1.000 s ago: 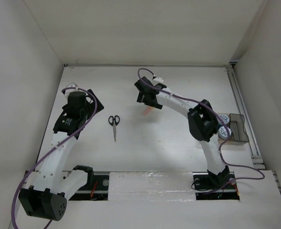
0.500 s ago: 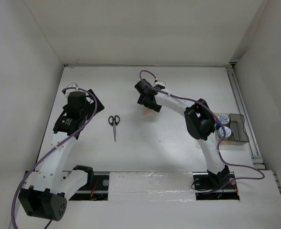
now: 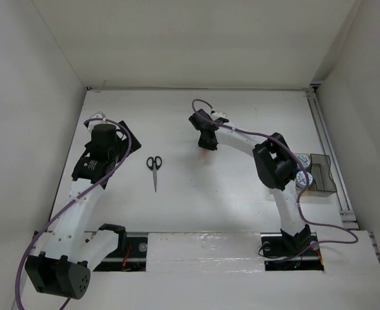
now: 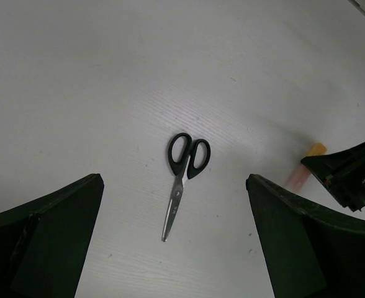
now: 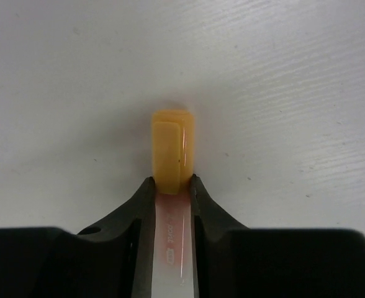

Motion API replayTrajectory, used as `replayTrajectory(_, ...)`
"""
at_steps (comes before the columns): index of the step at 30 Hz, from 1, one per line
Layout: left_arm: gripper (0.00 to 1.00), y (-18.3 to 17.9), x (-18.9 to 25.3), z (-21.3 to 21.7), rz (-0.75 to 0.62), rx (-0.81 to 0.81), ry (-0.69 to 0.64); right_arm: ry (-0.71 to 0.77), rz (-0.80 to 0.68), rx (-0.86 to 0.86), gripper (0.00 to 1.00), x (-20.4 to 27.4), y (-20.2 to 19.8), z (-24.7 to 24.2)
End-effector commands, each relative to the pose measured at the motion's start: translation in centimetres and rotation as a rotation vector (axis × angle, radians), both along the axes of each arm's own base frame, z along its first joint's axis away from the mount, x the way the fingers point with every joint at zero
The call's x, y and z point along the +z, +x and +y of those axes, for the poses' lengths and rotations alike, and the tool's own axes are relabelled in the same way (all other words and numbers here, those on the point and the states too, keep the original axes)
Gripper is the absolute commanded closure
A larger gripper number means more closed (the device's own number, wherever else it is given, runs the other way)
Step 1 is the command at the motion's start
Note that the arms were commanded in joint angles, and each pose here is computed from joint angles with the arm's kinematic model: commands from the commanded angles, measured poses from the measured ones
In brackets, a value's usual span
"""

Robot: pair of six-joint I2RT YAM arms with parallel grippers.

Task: Sort the stationery into containers
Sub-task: Pick up the stationery from the center of the board, then place the stationery in the storage box.

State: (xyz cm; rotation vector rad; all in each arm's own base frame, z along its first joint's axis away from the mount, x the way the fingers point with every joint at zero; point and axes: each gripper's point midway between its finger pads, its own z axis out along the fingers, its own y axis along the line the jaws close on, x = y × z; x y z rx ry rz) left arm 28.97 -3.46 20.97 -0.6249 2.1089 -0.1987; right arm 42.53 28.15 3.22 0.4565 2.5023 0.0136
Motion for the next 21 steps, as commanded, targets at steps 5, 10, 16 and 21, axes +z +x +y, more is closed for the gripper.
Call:
replayTrajectory(5, 0.0, 0.0, 1.2, 0.0, -0.044, -0.003, -0.01, -0.051, -0.113, 0.386, 1.0, 6.7, -3.9, -0.6)
replayTrajectory(10, 0.0, -0.1, 1.4, -0.1, -0.051, -0.016, -0.009, -0.132, -0.252, 0.505, 1.0, 14.3, -8.1, -6.2)
replayTrajectory(16, 0.0, -0.1, 1.8, -0.6, -0.067, -0.038, -0.027, -0.186, -0.241, 0.431, 1.0, 16.0, -11.3, -16.1)
replayTrajectory(21, 0.0, 0.0, 1.3, -0.8, -0.056, -0.054, -0.025, -0.242, -0.352, 0.333, 1.0, 19.6, -13.3, -23.9)
